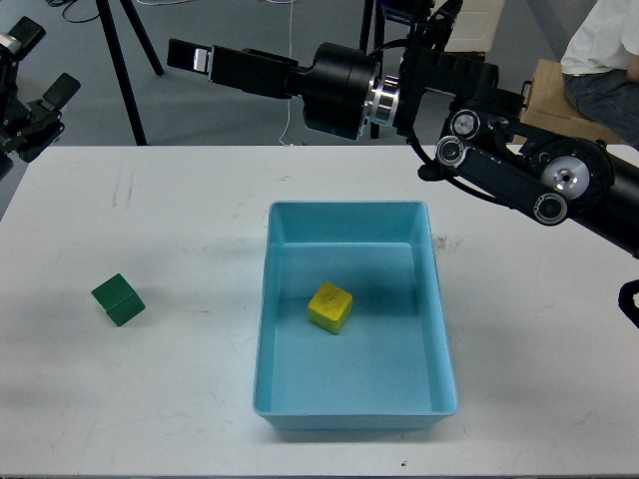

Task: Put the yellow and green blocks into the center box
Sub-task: 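Withdraw the right gripper and lower the left gripper to the green cube, then close the left gripper on the green cube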

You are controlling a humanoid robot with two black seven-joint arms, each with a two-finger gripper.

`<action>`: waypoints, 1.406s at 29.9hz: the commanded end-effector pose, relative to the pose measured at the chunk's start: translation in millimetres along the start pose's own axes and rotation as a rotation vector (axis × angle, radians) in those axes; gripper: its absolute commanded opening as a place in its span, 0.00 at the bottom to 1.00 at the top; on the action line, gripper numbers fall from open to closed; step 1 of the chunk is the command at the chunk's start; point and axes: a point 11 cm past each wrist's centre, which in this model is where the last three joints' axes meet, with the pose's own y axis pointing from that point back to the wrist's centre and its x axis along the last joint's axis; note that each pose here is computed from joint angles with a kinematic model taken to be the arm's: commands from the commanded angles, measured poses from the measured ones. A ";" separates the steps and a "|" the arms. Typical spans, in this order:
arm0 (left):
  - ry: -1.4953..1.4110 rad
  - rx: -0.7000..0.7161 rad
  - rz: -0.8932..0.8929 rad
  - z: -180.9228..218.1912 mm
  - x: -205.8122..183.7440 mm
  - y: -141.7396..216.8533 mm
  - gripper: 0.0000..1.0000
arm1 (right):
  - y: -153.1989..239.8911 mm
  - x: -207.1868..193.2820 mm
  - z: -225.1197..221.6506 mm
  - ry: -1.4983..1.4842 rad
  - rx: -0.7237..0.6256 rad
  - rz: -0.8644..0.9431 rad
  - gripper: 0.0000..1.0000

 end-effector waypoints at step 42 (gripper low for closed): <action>-0.806 0.392 -1.065 -94.6 -115.9 22.8 1.00 | 324.2 -38.0 41.6 -0.284 -0.464 0.883 0.99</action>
